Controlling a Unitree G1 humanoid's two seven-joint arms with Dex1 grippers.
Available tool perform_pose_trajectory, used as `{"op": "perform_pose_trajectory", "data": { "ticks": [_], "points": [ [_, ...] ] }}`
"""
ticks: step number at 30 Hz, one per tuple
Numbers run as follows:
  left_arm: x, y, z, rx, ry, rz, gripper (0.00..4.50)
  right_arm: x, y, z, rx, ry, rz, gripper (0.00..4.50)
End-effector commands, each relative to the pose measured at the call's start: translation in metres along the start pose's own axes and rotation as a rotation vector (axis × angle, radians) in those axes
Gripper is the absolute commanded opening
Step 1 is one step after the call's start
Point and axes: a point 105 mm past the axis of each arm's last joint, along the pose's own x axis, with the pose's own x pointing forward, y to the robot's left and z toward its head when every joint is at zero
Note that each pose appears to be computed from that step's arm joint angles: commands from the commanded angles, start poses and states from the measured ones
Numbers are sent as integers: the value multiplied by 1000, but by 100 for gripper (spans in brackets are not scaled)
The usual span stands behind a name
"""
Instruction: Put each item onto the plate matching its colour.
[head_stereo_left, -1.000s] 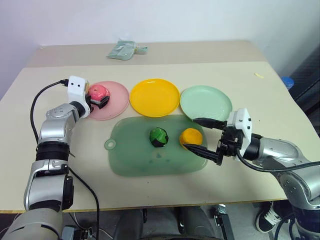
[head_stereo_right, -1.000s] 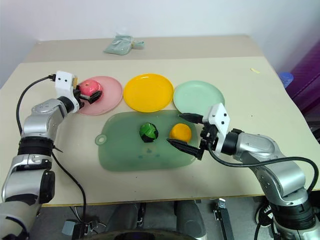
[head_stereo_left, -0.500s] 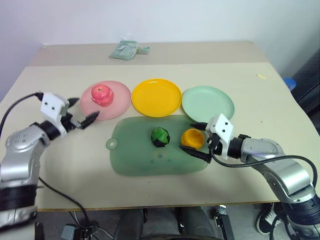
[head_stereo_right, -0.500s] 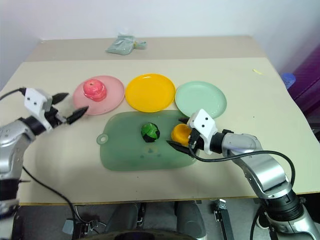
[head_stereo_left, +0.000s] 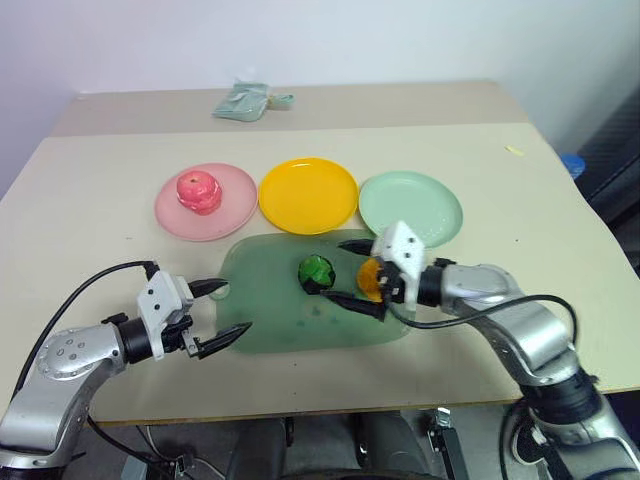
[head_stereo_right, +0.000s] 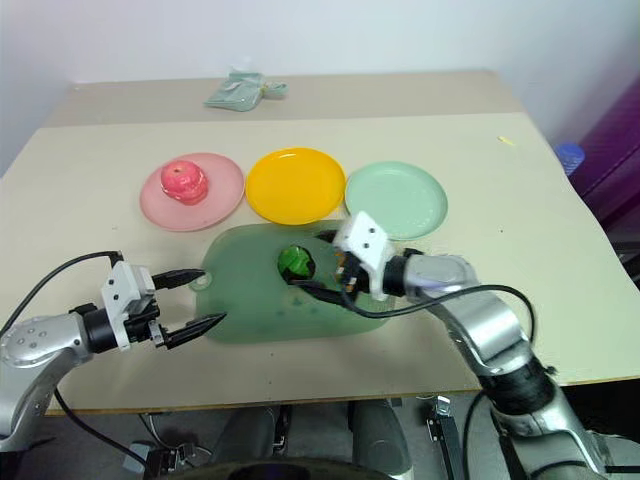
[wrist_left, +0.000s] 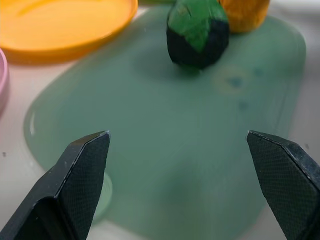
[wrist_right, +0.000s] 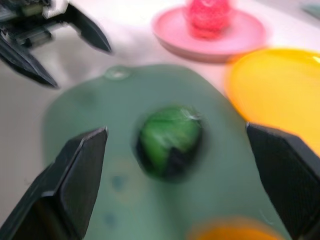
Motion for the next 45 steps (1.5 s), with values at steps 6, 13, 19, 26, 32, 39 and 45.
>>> {"op": "perform_pose_trajectory", "data": {
  "ticks": [6,13,19,26,32,39,45],
  "points": [
    [1,-19,5,40,-46,-42,443,22,-9,-7,-12,105,-79,450],
    [4,-20,7,41,-61,-25,450,17,-18,20,-8,22,-120,166],
    [4,-17,11,40,-74,-22,450,-26,-85,39,90,-40,-416,166],
    [14,-16,14,49,-98,-46,450,-63,-151,-13,135,92,-695,166],
    [16,-14,16,60,-109,-48,450,-67,-141,3,43,-15,-571,294],
    [16,-17,14,56,-108,-51,450,-86,-61,-2,-19,-5,-147,389],
    [21,-16,16,61,-114,-67,450,-84,-42,-47,7,147,-100,389]
  ]
}}
